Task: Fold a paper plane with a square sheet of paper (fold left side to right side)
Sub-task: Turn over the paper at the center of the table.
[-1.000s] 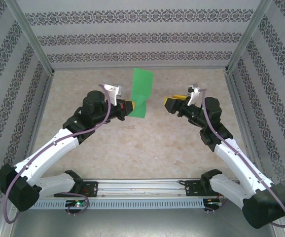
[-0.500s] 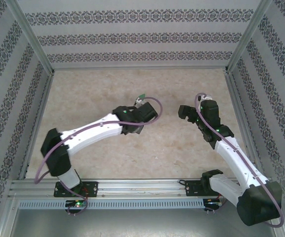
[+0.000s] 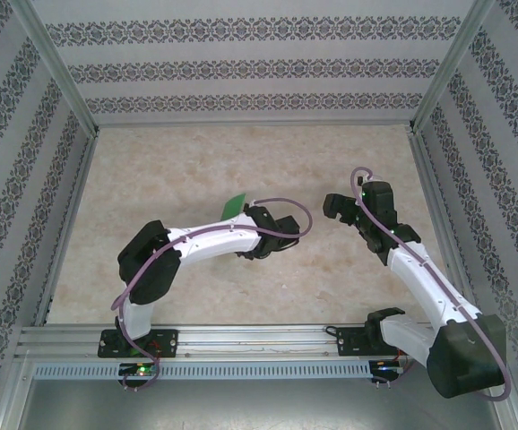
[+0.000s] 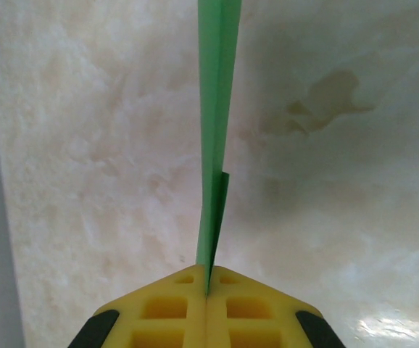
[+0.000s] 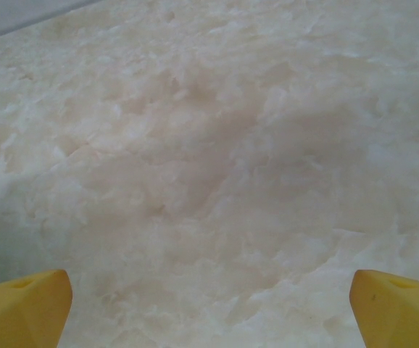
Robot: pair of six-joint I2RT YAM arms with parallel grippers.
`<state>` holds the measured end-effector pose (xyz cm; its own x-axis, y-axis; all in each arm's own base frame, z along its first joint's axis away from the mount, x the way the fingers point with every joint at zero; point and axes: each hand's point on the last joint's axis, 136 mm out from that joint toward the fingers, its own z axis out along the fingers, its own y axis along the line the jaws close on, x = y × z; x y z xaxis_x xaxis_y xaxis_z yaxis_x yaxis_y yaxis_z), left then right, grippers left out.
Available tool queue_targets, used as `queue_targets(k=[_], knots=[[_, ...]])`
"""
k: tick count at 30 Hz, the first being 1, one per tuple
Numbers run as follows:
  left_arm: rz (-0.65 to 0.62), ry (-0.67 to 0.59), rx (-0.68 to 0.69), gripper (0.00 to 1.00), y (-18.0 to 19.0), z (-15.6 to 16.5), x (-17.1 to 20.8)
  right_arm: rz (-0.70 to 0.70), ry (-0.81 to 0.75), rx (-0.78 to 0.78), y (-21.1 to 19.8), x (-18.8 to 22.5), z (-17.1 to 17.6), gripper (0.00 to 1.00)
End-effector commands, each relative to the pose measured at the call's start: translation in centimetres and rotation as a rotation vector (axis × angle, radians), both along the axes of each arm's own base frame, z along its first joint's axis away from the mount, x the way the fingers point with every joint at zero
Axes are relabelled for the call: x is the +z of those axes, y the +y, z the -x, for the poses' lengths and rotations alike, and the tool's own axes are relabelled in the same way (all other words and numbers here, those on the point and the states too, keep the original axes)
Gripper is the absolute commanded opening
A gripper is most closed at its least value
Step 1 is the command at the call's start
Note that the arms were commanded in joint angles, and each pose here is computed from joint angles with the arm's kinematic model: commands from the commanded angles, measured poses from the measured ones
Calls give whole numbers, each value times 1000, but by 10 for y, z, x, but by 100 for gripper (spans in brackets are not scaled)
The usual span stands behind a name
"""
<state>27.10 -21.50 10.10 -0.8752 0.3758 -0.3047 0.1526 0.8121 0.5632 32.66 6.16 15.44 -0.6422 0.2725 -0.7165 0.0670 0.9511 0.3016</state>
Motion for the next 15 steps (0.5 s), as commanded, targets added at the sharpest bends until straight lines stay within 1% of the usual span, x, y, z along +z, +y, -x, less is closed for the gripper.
queue_targets(k=[1,2,5,12,15], knots=[[176,30,55,0,-23,11,-27,-40,4,9,4,-3,-2,98],[218,38,58,1,-29,11,-32,-46,7,13,5,-4,-2,98],[322,59,67,7,-43,11,-41,-57,14,19,7,-5,-1,98],[581,91,89,13,-71,4,-50,-80,36,35,11,-11,-1,98],[638,93,95,14,-77,1,-52,-87,41,38,13,-12,-1,98]])
